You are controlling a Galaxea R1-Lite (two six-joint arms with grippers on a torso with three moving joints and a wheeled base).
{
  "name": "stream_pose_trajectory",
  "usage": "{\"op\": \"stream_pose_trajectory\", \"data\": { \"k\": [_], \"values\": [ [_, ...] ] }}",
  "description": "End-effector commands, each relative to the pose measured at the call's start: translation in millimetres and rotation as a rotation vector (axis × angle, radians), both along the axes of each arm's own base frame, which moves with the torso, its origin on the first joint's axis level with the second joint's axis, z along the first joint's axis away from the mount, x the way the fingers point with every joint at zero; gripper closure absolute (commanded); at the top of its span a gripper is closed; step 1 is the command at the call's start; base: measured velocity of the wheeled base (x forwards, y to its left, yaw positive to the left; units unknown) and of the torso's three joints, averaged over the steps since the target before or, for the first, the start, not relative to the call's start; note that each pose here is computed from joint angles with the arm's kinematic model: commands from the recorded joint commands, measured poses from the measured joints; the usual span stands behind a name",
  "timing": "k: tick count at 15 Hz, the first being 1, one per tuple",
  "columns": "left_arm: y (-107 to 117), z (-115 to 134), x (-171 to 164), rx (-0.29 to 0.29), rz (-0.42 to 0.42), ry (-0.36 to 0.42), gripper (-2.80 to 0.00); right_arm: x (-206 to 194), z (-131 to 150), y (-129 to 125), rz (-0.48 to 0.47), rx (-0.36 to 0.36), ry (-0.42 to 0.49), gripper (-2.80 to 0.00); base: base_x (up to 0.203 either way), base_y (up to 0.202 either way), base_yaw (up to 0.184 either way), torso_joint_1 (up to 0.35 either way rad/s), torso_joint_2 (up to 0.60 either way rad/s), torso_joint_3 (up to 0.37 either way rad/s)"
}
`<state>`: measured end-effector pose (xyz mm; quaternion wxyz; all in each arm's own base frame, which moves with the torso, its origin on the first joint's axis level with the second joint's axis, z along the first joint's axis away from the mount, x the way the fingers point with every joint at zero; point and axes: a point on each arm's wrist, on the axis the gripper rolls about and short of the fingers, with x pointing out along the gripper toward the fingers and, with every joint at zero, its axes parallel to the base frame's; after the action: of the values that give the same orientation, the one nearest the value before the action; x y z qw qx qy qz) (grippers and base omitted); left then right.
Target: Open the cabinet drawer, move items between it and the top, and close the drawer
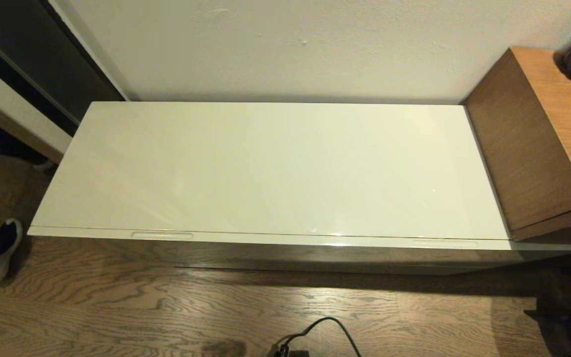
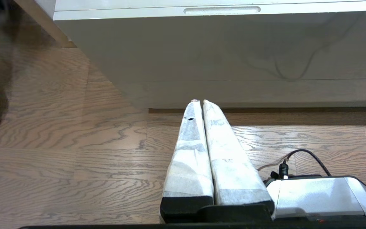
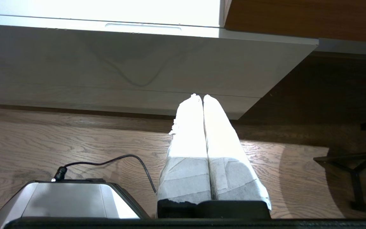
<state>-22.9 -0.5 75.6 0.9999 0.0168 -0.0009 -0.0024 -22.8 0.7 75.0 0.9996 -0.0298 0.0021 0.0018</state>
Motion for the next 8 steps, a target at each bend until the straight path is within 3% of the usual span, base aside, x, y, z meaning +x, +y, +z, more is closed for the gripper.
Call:
{"op": "stream_pose_trajectory", "data": {
  "k": [1, 8],
  "values": [
    [0.0, 0.3, 0.0, 0.0, 0.0, 0.0, 0.0, 0.2, -0.4, 0.0, 0.001, 0.0, 0.003, 0.0, 0.0, 0.0, 0.0, 0.0, 0.0, 0.0],
    [0.0, 0.0, 0.1, 0.0, 0.0, 0.002, 0.0, 0.2, -0.4, 0.0, 0.001, 0.0, 0.003, 0.0, 0.0, 0.0, 0.0, 0.0, 0.0, 0.0]
  ]
}}
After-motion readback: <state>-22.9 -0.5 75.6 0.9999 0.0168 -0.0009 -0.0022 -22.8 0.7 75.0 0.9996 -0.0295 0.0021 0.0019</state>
